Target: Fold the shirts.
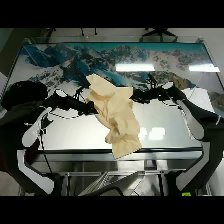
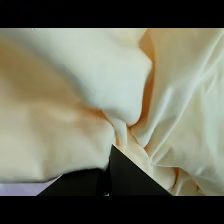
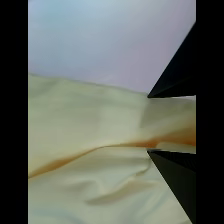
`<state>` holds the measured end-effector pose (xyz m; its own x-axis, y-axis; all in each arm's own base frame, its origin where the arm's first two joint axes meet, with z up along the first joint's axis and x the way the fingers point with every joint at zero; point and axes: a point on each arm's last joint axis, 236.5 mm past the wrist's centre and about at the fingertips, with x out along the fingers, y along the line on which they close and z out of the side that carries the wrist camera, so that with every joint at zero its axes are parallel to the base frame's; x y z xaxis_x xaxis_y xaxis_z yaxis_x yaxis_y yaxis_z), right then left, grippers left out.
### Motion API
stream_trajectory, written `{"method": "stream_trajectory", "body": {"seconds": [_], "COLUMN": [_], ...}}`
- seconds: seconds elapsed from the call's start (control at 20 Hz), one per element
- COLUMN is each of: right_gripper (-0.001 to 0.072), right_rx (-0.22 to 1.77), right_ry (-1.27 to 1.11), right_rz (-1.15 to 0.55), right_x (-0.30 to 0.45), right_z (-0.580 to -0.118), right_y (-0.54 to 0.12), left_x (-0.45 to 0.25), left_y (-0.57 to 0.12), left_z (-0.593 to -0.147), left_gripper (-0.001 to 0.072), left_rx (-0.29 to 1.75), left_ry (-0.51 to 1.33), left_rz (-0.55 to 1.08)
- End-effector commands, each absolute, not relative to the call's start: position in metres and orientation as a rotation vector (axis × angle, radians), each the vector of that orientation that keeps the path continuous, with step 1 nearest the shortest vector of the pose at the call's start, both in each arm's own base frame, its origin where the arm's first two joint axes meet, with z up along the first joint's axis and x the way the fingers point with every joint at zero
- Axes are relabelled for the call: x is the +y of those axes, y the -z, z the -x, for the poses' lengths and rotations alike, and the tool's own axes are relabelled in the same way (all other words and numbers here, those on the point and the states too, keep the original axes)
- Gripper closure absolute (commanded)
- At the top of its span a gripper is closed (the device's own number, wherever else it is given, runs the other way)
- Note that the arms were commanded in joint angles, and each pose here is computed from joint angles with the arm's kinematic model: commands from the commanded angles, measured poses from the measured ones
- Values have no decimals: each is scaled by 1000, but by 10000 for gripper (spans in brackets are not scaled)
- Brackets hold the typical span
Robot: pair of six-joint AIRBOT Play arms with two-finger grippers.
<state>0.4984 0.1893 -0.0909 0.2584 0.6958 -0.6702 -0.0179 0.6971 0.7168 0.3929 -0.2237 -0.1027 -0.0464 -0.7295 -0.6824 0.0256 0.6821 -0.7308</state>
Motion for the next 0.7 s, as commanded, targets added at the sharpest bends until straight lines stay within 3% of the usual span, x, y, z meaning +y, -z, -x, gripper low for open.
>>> {"method": "stream_trajectory", "body": {"seconds": [0.0,0.25,0.65], "right_gripper": [348,348,348], "right_rx": [1208,1185,1209], "right_ry": [-517,-516,-534], "right_rz": [-686,-686,-678], "right_x": [191,186,196], "right_z": [-521,-533,-527], "right_y": [100,97,103], "left_x": [-208,-135,-75], "left_y": [94,66,48], "left_z": [-386,-358,-330], "left_gripper": [693,694,693], "left_rx": [1524,1571,1596], "left_ry": [683,595,528], "left_rz": [556,424,514]}}
